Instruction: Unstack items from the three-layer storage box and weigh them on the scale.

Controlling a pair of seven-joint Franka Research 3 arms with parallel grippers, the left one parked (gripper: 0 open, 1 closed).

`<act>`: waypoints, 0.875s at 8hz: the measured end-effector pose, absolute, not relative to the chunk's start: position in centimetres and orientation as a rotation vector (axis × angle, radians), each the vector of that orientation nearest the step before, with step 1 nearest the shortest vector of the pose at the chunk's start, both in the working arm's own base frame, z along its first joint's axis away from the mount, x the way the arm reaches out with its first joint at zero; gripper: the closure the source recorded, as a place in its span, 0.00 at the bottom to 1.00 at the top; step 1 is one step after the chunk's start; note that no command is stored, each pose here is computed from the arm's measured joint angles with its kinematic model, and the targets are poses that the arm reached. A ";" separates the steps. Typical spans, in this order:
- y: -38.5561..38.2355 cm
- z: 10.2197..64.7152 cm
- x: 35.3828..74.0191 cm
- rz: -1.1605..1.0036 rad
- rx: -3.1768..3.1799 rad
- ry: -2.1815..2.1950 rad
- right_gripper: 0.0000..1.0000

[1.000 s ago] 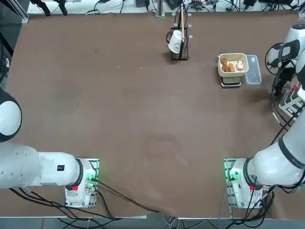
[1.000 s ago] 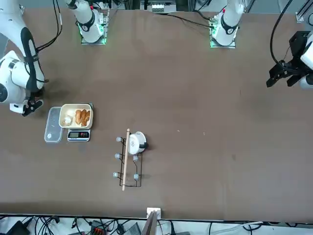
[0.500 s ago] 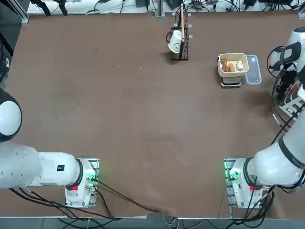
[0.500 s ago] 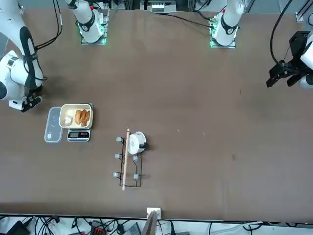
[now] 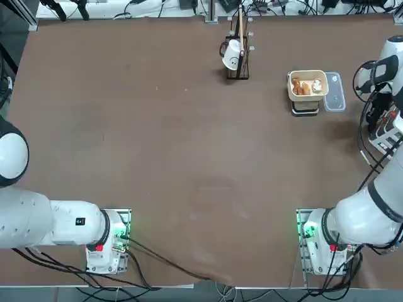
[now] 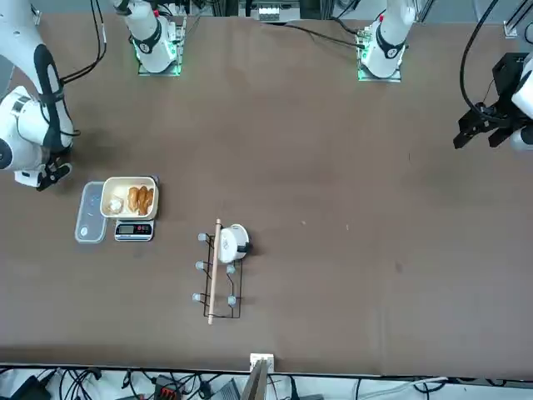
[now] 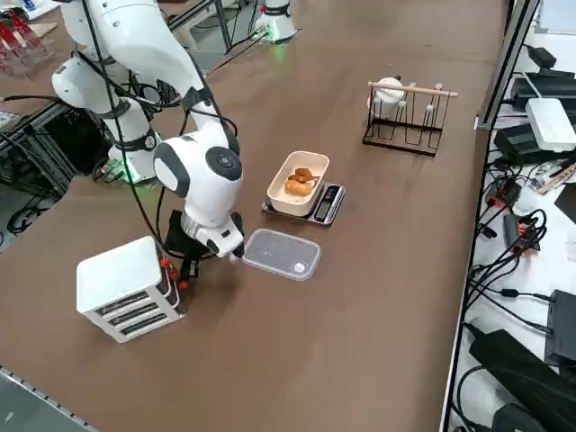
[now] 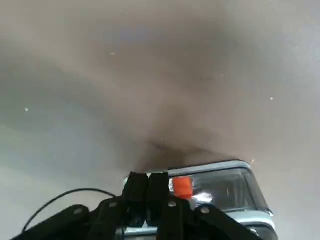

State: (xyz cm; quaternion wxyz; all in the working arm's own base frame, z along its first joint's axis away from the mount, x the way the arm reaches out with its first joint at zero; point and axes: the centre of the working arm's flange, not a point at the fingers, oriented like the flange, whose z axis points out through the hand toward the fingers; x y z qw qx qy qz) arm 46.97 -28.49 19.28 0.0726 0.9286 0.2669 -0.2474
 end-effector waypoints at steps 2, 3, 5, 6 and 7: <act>-28.4 21.1 48.0 -0.719 2.812 0.746 0.96; -27.2 23.2 50.0 -0.677 2.865 0.678 0.96; -22.8 28.8 55.5 -0.582 2.983 0.440 0.88; -20.7 31.5 57.7 -0.511 3.035 0.254 0.80; -18.8 33.8 59.5 -0.442 3.056 0.099 0.63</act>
